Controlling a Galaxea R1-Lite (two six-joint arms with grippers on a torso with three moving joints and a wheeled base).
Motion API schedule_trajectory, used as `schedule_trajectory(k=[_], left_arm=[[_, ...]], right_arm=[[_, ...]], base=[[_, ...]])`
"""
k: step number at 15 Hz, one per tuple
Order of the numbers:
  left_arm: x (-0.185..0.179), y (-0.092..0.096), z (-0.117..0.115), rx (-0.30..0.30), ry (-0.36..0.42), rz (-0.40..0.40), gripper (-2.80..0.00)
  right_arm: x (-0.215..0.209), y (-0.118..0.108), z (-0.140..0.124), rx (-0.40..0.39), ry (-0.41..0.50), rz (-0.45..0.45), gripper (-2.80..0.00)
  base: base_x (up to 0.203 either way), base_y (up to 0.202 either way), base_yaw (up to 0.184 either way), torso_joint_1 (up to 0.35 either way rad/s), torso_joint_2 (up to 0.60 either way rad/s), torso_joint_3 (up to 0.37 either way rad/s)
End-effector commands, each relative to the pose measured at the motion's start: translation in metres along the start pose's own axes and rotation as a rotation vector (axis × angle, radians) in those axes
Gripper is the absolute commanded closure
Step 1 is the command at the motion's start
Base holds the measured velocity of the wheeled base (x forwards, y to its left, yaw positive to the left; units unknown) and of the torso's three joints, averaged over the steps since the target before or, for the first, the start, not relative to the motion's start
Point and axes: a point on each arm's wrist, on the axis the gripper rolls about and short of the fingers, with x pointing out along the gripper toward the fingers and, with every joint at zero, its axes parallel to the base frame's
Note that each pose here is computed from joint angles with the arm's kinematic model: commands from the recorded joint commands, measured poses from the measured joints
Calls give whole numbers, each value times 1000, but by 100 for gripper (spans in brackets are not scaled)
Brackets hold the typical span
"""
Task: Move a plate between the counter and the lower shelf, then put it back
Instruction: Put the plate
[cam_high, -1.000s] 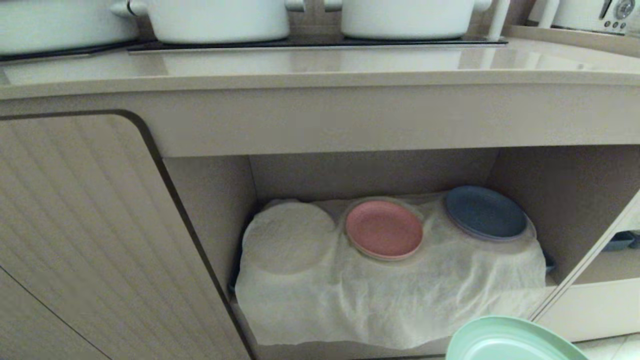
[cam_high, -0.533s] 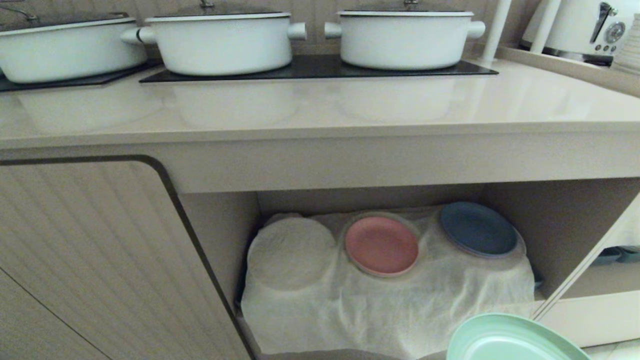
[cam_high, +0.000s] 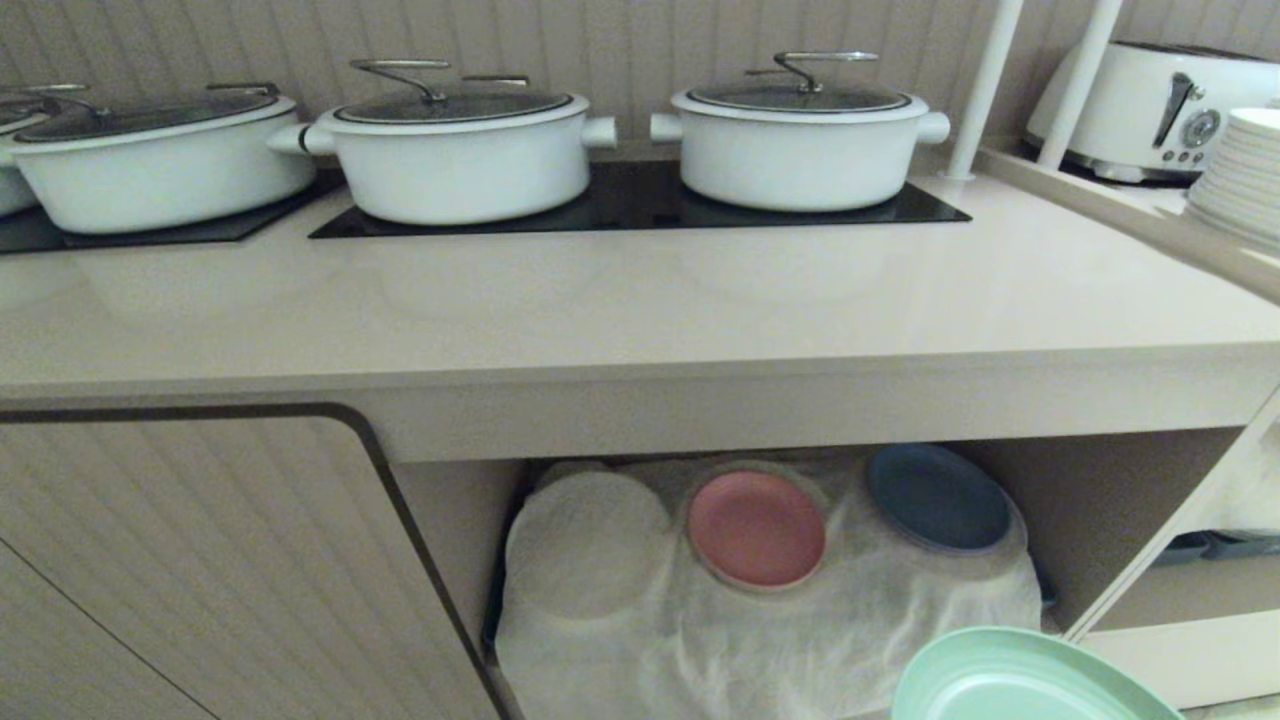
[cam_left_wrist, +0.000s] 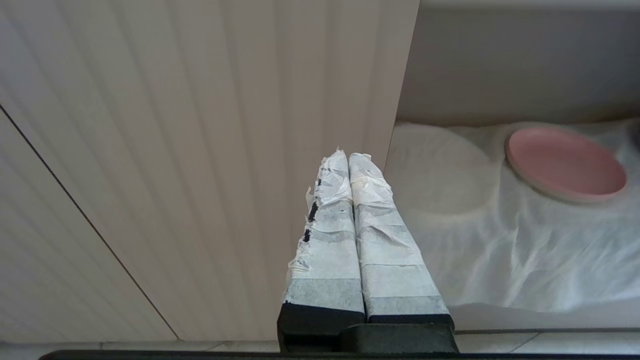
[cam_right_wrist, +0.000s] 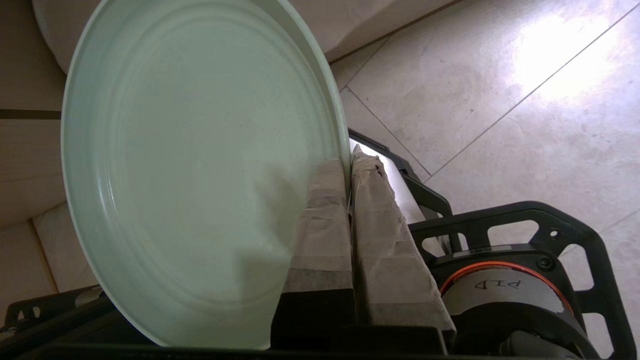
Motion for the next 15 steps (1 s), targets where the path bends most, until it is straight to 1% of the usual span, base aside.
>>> schedule_trajectory(k=[1,8,15], left_arm=[[0,0,0,-1,-1,0,0],[0,0,0,-1,-1,0,0],[0,0,0,-1,-1,0,0]], right_arm=[[0,0,0,4,1,-4,0],[0,0,0,1,1,-6,0],[0,1,1,2,2,-3,0]], base=[[0,0,0,216,-491,-275],[0,0,0,231,-506,-283],[0,0,0,262,-560,-300]])
